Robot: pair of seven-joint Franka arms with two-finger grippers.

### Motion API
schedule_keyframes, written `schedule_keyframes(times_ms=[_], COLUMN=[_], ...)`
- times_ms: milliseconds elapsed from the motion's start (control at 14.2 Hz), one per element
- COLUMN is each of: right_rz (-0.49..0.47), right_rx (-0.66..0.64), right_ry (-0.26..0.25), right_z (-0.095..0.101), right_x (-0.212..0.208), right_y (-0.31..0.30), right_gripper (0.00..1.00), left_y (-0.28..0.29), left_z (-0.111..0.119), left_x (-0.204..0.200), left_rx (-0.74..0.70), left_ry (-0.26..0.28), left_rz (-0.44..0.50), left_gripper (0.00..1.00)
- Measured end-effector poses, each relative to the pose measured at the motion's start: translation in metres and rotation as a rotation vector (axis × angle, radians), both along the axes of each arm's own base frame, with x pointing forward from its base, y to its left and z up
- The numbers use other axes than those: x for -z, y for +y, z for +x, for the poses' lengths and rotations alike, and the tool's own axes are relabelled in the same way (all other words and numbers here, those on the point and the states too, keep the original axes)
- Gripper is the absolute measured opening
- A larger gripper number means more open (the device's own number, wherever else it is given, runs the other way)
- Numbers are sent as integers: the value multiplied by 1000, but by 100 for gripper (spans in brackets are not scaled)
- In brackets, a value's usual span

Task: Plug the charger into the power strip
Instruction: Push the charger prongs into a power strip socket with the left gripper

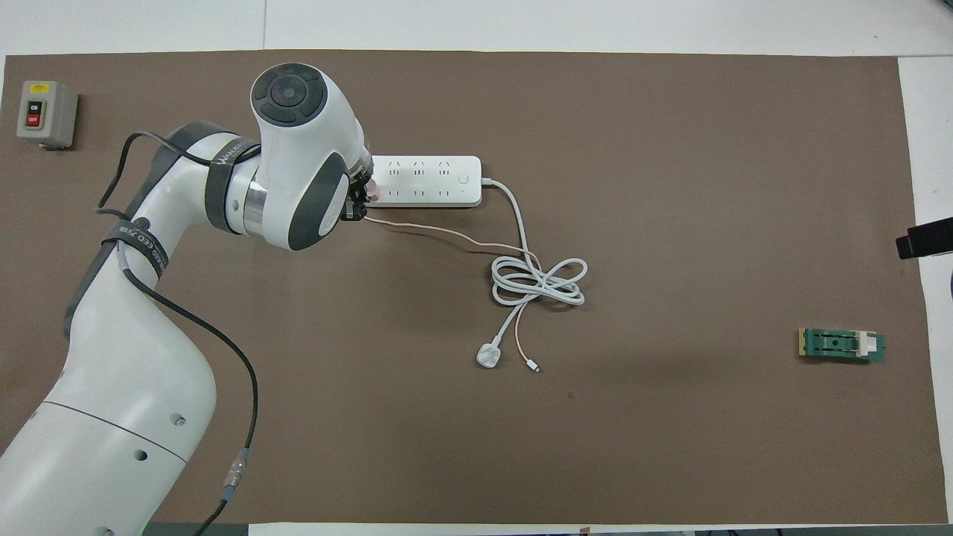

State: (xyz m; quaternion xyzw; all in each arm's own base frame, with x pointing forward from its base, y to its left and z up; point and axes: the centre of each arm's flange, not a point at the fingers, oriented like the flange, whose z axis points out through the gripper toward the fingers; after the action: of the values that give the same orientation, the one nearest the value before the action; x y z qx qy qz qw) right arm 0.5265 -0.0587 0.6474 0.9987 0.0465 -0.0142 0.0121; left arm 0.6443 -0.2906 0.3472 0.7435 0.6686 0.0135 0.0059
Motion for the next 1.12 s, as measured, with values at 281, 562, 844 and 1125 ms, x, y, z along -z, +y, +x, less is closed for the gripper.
schedule_keyframes(times_ms=[281,562,844,1125], right_rz=[0,0,0,0], right_rx=[0,-1,-1,-1], right_ry=[1,1,2,2], right_z=[0,0,0,0], right_x=[0,0,0,0], right_y=[0,0,1,1], right_gripper=[100,100,100,100], left_y=[0,-1,-1,-2], left_z=[1,2,2,2], left_x=[0,5,5,5], left_rx=[7,13,18,63], left_ry=[3,6,6,6], left_rz=[2,7,8,10], left_gripper=[32,32,32,32])
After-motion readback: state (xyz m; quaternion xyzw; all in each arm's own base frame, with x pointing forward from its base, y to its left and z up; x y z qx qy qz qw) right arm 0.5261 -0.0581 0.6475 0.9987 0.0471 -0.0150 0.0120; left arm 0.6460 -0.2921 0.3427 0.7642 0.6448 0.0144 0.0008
